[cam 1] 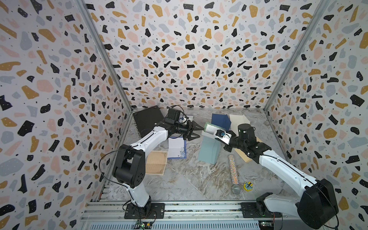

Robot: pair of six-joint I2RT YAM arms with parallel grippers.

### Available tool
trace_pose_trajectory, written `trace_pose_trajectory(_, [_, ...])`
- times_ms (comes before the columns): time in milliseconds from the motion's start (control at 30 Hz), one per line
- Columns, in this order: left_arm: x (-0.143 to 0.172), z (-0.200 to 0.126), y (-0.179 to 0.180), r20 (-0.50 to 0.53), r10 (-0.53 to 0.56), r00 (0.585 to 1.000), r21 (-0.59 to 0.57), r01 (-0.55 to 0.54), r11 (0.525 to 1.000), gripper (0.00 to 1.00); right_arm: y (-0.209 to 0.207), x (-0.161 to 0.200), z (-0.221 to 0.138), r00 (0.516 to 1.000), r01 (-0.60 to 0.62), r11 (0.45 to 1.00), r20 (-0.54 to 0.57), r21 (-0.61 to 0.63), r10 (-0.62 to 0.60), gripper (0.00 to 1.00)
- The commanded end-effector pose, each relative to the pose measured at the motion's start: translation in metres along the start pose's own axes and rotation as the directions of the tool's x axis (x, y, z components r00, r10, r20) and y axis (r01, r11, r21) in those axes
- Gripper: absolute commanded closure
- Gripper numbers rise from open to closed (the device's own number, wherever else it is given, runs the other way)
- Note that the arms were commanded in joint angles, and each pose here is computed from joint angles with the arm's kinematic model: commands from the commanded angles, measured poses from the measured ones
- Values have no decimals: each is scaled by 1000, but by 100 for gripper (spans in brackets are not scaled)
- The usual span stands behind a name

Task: Take the letter paper out of the envelope
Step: Unfold the letter paper.

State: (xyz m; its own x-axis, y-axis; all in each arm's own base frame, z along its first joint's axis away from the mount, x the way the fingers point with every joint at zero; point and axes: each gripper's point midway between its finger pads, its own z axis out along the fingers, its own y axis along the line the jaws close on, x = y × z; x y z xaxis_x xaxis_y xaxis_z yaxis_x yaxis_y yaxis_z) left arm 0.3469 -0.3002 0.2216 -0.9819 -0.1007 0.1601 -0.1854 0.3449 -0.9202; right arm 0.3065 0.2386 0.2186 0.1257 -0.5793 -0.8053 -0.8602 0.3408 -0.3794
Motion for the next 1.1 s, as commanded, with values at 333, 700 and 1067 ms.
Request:
trace_pose_trajectory(333, [23, 12, 0, -123, 81, 989, 2, -81, 997, 39, 2, -11, -2, 1000, -4, 999, 25, -44, 5, 100])
trace_pose_trajectory(700, [26, 9, -9, -119, 113, 986, 45, -108, 993, 58, -9, -11, -6, 1000, 22, 1000, 6, 20, -23, 100])
trace_pose_trajectory(1067, [33, 22, 12, -196, 82, 977, 37, -76, 996, 50, -11, -33, -6, 999, 8, 1000, 45, -15, -7, 100])
